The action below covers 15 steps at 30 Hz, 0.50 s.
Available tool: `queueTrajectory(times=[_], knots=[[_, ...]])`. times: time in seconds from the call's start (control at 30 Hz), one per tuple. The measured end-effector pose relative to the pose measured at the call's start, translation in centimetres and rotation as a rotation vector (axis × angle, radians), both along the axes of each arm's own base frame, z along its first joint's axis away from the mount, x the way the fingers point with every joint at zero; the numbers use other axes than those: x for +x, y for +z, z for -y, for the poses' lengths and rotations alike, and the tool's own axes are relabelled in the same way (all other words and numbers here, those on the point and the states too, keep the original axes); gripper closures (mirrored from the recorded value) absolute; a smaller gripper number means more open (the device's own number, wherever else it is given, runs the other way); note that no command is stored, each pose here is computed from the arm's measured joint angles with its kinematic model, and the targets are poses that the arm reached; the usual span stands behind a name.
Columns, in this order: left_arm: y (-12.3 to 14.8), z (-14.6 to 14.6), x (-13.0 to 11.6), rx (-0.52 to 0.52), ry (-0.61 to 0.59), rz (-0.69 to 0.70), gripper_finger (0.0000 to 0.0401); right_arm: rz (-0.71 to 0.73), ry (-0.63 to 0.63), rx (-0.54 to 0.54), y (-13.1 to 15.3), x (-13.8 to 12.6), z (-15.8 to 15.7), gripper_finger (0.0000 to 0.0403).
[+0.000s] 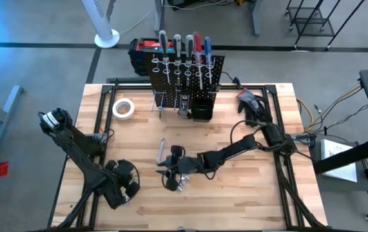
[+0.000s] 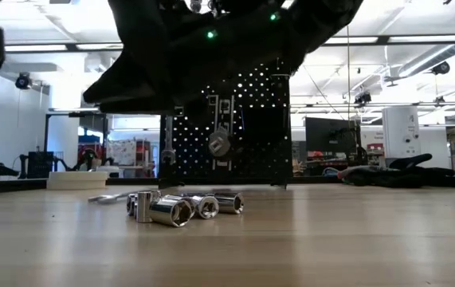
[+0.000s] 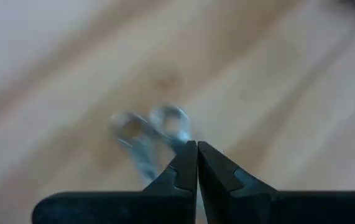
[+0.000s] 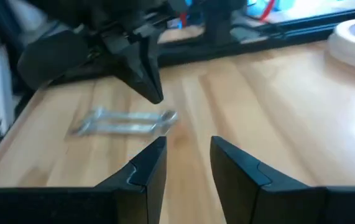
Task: Hang tools onto peg board
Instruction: Hang the left wrench on the peg board
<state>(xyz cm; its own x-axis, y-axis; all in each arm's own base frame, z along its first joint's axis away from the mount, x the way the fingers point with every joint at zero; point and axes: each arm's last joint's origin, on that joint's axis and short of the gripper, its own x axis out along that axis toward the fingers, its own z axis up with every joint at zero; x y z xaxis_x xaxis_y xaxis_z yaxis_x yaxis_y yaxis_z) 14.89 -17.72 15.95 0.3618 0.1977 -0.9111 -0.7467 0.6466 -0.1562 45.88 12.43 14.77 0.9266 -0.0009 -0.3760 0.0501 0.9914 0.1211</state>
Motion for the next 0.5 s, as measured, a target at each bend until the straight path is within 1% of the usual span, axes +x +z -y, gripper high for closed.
queueTrajectory(times=[0.13,0.2,0.37,0.5], knots=[[-0.7,1.3,0.4,-0.117,-0.050,0.038,0.0399,-0.082,0.029,-0.033,-0.6,-0.7,-1.1,0.0286],[-0.7,1.8,0.6,-0.141,-0.063,0.055,0.0392,-0.107,0.037,-0.038,-0.8,-1.0,-1.5,0.0290],[-1.1,2.1,0.9,-0.125,-0.056,0.044,0.0350,-0.105,0.048,-0.026,-0.8,-1.2,-2.3,0.0300],[-2.1,2.0,1.0,-0.104,-0.011,0.012,0.0309,-0.101,0.041,-0.013,-0.6,-1.2,-2.2,0.0306]])
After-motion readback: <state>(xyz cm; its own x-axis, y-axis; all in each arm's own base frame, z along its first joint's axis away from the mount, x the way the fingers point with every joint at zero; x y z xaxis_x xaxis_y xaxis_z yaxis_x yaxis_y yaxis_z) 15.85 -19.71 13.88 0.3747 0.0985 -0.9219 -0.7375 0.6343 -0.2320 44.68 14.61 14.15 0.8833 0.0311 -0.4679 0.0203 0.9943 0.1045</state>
